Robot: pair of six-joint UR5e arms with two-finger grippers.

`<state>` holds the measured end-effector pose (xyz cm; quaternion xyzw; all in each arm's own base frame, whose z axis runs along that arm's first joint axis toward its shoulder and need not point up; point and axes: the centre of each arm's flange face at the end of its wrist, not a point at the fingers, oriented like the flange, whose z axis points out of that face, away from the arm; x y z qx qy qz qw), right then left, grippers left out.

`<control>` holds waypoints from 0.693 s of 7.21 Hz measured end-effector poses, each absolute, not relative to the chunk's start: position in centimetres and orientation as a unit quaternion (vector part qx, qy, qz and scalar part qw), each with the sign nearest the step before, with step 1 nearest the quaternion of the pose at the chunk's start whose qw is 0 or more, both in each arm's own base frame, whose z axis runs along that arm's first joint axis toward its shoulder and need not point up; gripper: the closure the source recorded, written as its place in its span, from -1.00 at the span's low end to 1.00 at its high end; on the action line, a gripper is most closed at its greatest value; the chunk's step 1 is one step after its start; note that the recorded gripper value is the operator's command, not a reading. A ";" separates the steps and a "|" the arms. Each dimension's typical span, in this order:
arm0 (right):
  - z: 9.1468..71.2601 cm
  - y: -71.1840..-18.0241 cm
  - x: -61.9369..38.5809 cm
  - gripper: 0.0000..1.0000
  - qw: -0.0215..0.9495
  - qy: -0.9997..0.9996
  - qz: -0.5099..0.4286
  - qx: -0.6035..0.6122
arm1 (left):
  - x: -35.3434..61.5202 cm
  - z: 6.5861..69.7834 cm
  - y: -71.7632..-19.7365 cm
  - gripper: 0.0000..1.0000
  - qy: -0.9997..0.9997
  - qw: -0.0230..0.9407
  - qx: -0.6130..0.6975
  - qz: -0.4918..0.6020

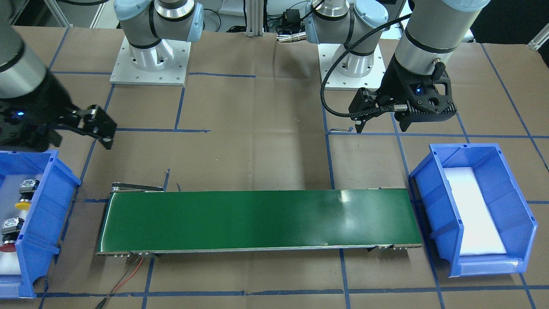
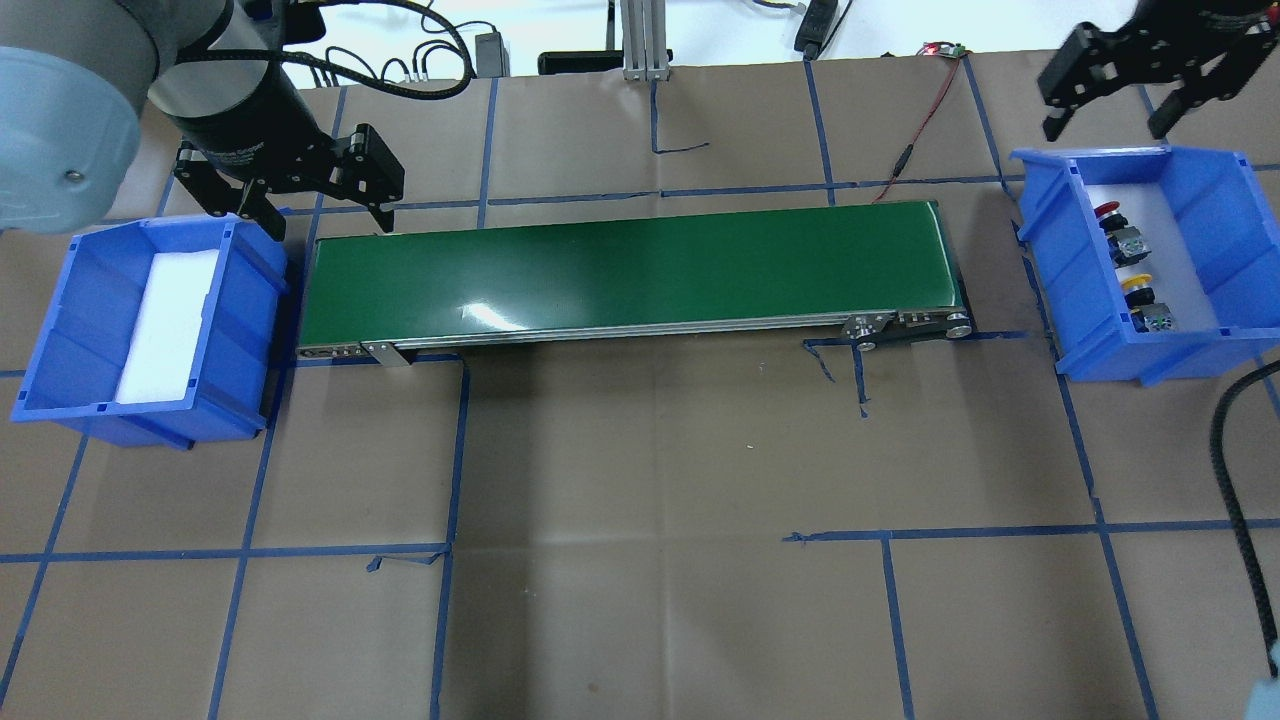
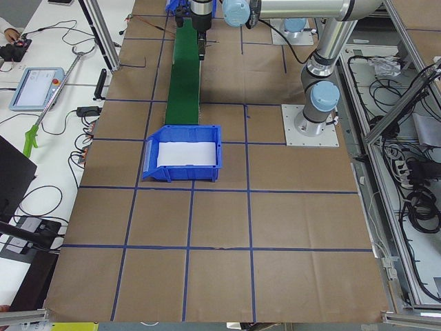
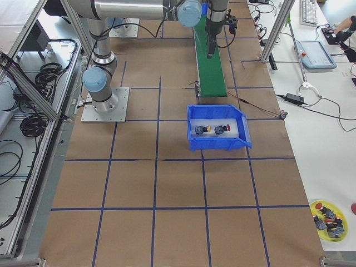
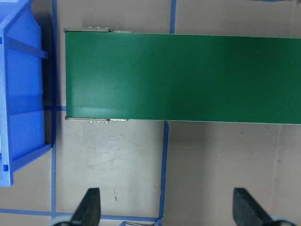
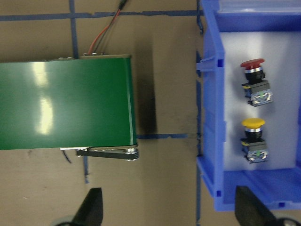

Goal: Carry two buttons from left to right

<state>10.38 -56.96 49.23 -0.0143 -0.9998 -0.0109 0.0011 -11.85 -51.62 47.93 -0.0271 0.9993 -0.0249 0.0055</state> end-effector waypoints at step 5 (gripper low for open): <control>49.4 -50.3 15.6 -0.99 -0.002 -1.000 -0.005 0.015 | -11.8 48.2 -51.8 -1.00 0.999 0.005 -0.030 -0.027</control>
